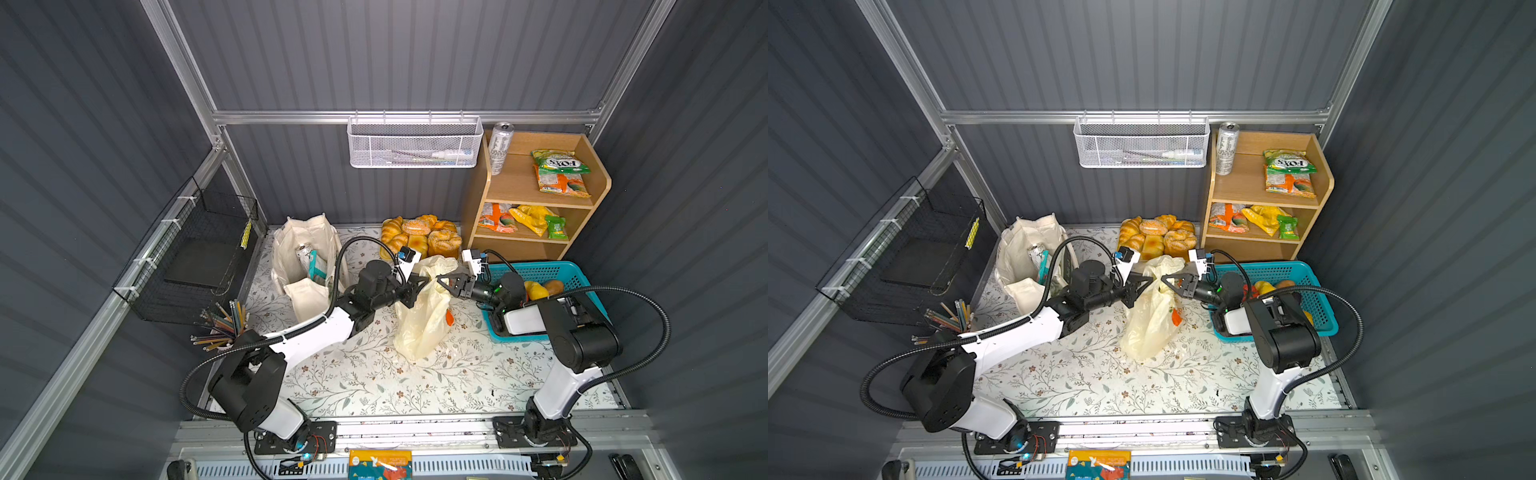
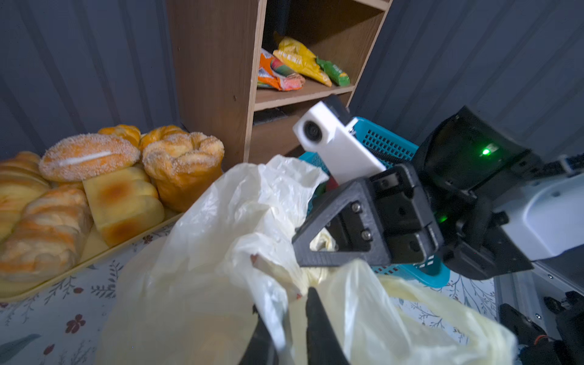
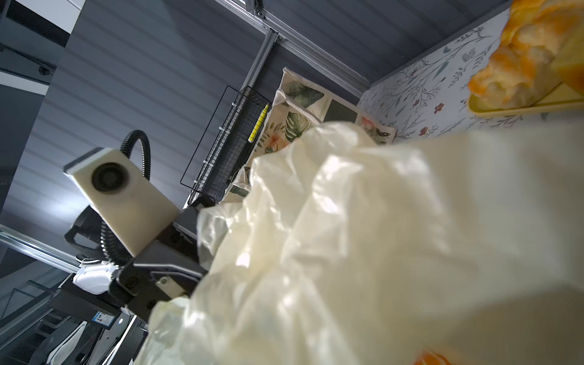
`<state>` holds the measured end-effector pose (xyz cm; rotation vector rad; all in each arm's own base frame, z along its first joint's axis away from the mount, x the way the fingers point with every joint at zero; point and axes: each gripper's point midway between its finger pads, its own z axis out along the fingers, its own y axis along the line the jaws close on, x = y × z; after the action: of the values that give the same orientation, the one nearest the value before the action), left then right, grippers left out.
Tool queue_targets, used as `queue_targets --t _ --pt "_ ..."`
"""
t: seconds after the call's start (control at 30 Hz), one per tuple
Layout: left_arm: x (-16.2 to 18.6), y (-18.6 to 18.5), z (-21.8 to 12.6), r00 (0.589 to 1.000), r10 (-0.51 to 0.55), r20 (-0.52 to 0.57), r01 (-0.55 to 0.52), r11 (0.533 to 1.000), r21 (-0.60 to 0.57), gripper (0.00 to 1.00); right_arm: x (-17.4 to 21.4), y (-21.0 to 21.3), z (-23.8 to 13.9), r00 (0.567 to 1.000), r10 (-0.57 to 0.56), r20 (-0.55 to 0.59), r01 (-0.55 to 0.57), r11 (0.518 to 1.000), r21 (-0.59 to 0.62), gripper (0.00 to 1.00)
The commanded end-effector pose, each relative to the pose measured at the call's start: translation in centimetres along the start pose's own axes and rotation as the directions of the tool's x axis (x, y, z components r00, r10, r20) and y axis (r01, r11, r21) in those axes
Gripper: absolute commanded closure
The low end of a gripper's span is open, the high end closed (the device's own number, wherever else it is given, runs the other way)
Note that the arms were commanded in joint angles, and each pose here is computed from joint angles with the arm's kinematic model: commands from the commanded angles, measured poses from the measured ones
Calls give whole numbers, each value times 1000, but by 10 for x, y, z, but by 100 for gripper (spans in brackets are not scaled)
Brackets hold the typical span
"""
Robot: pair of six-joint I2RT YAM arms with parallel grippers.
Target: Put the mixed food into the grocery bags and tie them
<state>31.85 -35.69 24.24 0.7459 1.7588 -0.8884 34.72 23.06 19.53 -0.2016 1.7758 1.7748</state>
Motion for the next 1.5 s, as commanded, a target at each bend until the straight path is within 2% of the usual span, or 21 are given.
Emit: queue_targets --t 0.0,0.1,0.23,0.33,0.43,0.53,0.63,0.73,0.8,0.9,0.97,1.07,1.2,1.37,1.47 --pt "-3 -3 4 1000 7 -3 -7 1000 13 82 -1 -1 -2 1000 -22 10 22 1000 -5 100" --pt "-4 -1 5 1000 -8 6 8 1000 4 82 -2 -1 -1 1000 -22 14 23 1000 -4 100" --pt "-11 18 -14 999 48 2 -47 989 -141 82 -1 0 -3 999 -24 23 24 1000 0 100" --pt "-14 49 -38 995 93 -37 -100 932 -349 72 0 0 -4 999 -23 27 23 1000 2 100" --pt "-20 55 -53 990 137 -37 -140 905 -403 70 0 1 -4 999 -26 28 26 1000 0 100" --pt "-38 38 -51 988 155 14 -142 934 -328 69 0 1 -4 999 -26 27 27 1000 -1 100" --pt "-60 6 -35 989 132 71 -120 981 -155 69 0 1 -4 999 -25 27 25 1000 0 100" --pt "-69 -23 -13 993 76 86 -78 997 27 70 0 -1 -4 999 -23 30 23 1000 3 100" --pt "-62 -46 0 995 68 70 -76 989 125 70 0 -1 -4 999 -23 33 23 1000 4 100" --pt "-30 -69 12 998 59 -17 -54 972 228 71 -3 1 -4 999 -29 39 29 1000 2 100" --pt "-3 -77 13 996 44 -81 -21 964 265 71 -4 1 -4 999 -30 42 30 1000 3 100" --pt "46 -76 10 981 17 -193 34 965 260 72 -4 3 -4 999 -34 43 34 999 0 100" --pt "89 -68 13 963 -17 -269 84 967 239 72 -2 4 -4 999 -36 36 36 999 -3 100" --pt "112 -63 24 954 -27 -300 100 968 229 72 -1 4 -4 999 -33 33 33 999 -4 100" --pt "99 -66 23 966 -19 -257 82 968 238 72 0 2 -4 999 -26 32 26 1000 2 100"
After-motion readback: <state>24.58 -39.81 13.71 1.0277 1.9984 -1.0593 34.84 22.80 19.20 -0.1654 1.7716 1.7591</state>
